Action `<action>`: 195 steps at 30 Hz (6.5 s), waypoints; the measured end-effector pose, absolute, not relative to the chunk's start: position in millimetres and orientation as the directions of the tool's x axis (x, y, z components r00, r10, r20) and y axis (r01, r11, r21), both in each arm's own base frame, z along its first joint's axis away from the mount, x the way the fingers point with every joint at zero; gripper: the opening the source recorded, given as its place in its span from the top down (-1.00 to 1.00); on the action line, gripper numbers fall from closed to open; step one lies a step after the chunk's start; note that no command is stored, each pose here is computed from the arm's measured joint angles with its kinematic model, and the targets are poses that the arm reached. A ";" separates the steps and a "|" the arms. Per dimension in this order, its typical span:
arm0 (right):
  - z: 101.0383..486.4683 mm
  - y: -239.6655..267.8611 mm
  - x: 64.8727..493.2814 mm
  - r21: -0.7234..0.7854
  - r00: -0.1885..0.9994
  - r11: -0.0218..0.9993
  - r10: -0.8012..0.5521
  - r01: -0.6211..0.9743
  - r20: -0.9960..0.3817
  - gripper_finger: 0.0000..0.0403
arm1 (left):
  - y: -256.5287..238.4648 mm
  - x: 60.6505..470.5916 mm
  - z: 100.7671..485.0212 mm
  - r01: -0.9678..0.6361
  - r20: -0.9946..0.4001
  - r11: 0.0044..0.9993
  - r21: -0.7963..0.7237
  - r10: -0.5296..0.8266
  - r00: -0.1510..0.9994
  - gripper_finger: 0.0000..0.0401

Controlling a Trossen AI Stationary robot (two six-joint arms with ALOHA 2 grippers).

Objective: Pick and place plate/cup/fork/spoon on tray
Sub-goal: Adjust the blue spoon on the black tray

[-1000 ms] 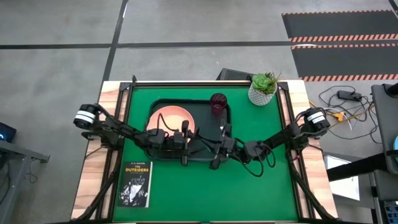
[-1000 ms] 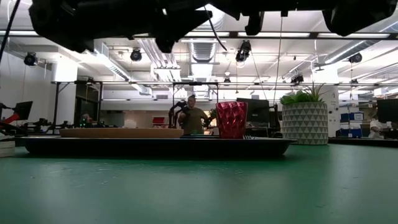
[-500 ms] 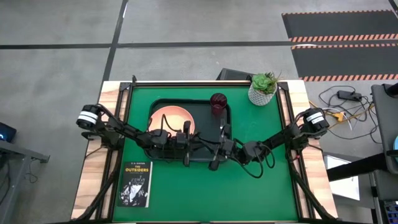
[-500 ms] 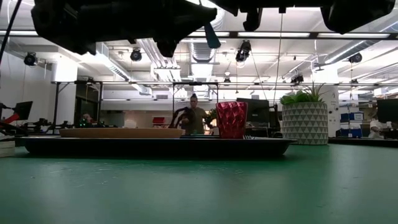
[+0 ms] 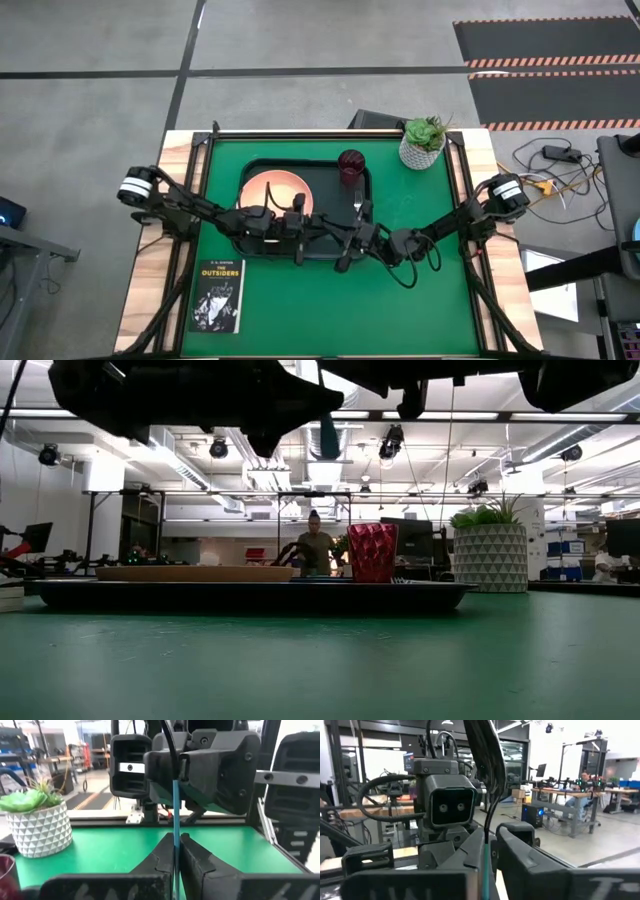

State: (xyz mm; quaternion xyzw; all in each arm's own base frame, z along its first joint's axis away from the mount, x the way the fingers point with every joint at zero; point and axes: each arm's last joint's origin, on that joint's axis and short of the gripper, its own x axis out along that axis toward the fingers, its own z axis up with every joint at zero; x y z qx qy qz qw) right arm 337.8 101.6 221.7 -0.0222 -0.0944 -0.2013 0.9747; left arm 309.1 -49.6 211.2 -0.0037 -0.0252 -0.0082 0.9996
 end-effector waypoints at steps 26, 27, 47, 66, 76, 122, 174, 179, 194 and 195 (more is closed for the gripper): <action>257.0 102.3 352.4 0.027 0.933 0.943 -0.323 0.331 -0.162 0.21 | -41.8 280.9 235.9 0.026 -0.080 0.998 -0.056 -0.030 0.996 1.00; 260.1 101.7 355.2 0.030 0.930 0.941 -0.327 0.336 -0.168 0.21 | -41.7 280.9 236.0 0.026 -0.080 0.998 -0.056 -0.030 0.996 1.00; 272.2 98.0 364.4 -0.039 0.927 0.947 -0.321 0.320 -0.194 0.93 | -41.9 281.7 235.2 0.027 -0.080 0.999 -0.031 -0.030 0.996 1.00; 269.0 88.9 365.8 -0.003 0.916 0.940 -0.332 0.340 -0.226 0.96 | -41.1 281.7 234.3 0.011 -0.091 0.999 -0.033 -0.014 0.996 1.00; 267.9 84.5 366.5 0.001 0.915 0.943 -0.322 0.332 -0.243 0.96 | -40.6 281.8 234.9 0.011 -0.084 0.999 -0.034 -0.014 0.996 0.93; 148.4 -7.7 333.5 0.630 0.865 0.604 -0.238 0.488 -0.442 0.96 | -27.6 193.2 273.0 0.021 -0.130 1.000 -0.002 -0.021 0.991 0.25; 144.4 5.5 342.0 0.485 0.829 0.707 -0.268 0.515 -0.490 0.63 | -27.9 194.1 271.4 0.022 -0.141 1.000 -0.001 -0.022 0.990 0.25; 158.9 10.4 343.0 0.404 0.779 0.734 -0.265 0.545 -0.569 0.63 | -27.8 193.8 267.6 0.022 -0.147 1.000 -0.001 -0.022 0.989 0.25; 198.6 17.7 358.5 0.159 0.621 0.827 -0.264 0.540 -0.738 0.66 | -27.7 192.3 255.2 0.015 -0.099 0.996 -0.091 -0.024 0.995 0.25; 201.3 17.7 359.1 0.145 0.615 0.833 -0.264 0.533 -0.743 0.66 | -27.7 192.2 254.0 0.013 -0.103 0.995 -0.102 -0.024 0.994 0.25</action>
